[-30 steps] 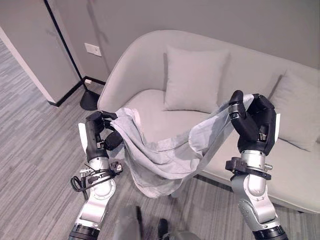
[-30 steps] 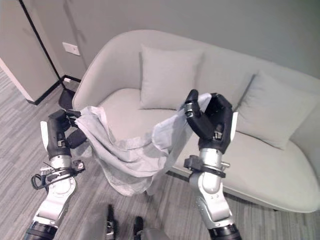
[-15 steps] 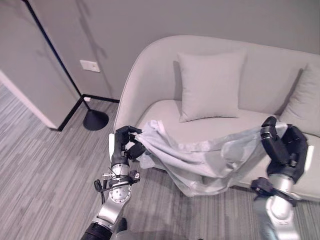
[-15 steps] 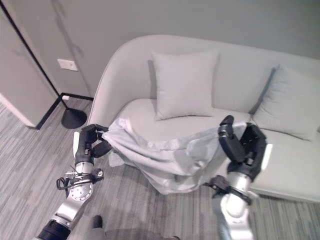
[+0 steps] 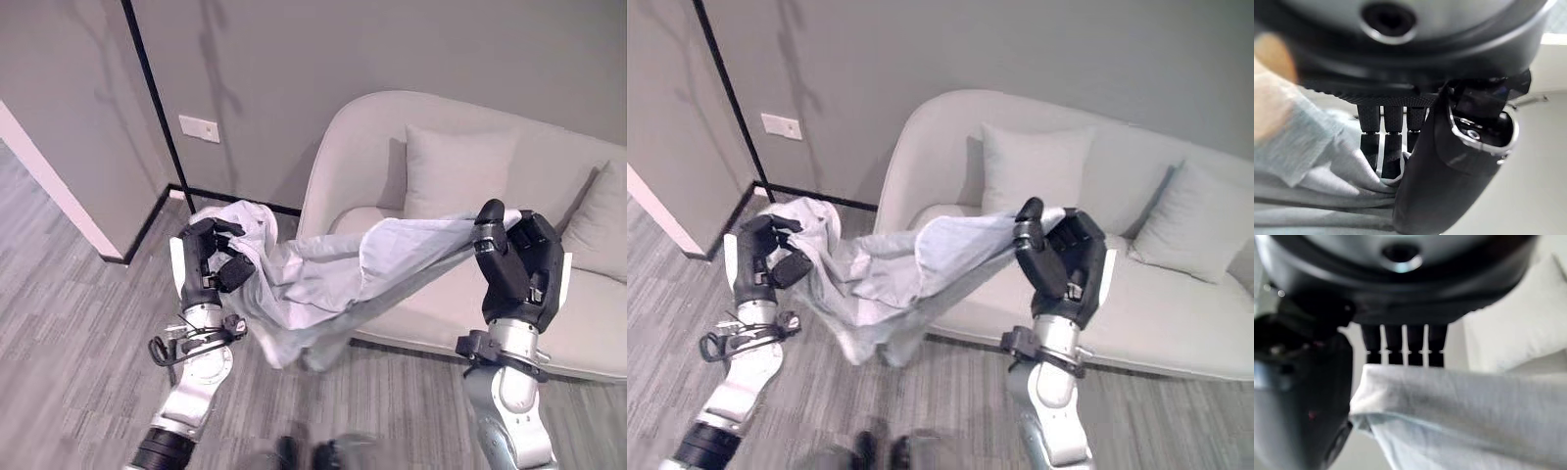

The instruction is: Hang the clothes on the sofa on the clothes rack.

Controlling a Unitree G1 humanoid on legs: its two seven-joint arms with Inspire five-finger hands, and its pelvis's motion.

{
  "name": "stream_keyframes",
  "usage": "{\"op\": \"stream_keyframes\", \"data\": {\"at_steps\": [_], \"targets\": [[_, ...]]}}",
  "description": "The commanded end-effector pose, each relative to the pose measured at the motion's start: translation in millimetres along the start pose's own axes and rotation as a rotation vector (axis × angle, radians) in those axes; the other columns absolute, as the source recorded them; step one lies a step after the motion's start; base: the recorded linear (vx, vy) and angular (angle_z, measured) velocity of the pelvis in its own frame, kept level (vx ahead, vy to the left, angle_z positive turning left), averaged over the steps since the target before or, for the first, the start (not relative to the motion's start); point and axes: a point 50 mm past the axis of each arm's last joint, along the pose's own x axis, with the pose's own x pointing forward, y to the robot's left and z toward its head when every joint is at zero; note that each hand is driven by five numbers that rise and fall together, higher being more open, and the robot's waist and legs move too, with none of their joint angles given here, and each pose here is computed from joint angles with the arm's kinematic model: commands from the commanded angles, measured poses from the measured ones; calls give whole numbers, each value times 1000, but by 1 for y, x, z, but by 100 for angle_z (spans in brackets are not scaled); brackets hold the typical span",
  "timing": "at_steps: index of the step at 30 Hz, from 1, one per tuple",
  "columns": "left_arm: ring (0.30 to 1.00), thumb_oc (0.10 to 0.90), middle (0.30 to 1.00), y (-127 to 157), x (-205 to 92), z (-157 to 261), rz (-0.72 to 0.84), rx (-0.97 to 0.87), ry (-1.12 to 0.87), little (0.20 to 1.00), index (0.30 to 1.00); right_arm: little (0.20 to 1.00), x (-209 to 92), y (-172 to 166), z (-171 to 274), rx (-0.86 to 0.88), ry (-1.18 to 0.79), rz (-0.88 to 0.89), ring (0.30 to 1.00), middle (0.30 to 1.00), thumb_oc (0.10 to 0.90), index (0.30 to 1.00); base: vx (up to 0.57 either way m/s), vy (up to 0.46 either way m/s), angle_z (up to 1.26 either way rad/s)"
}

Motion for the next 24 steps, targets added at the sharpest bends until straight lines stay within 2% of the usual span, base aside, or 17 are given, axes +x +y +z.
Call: {"op": "stream_keyframes", "data": {"at_steps": [1,5,13,20,24], "targets": [[300,400,300,-4,20,62,-24,-73,-337,300,300,300,14,7,45,27,-291,48,300,300,400,300,26,34,-10],[300,400,300,2,16,62,-8,-81,-356,300,300,300,16,12,43,-1,-283,106,300,300,400,300,-30,4,-1],[300,400,300,10,24,58,109,-64,-336,300,300,300,20,7,34,-21,-237,75,300,300,400,300,69,173,-12],[300,400,300,-6,24,58,62,-101,-337,300,300,300,14,-13,34,-78,-222,4,300,300,400,300,289,441,-10],[300,400,300,2,28,68,50,-37,-413,300,300,300,16,-8,28,-134,-211,15,300,300,400,300,284,576,14]]}}
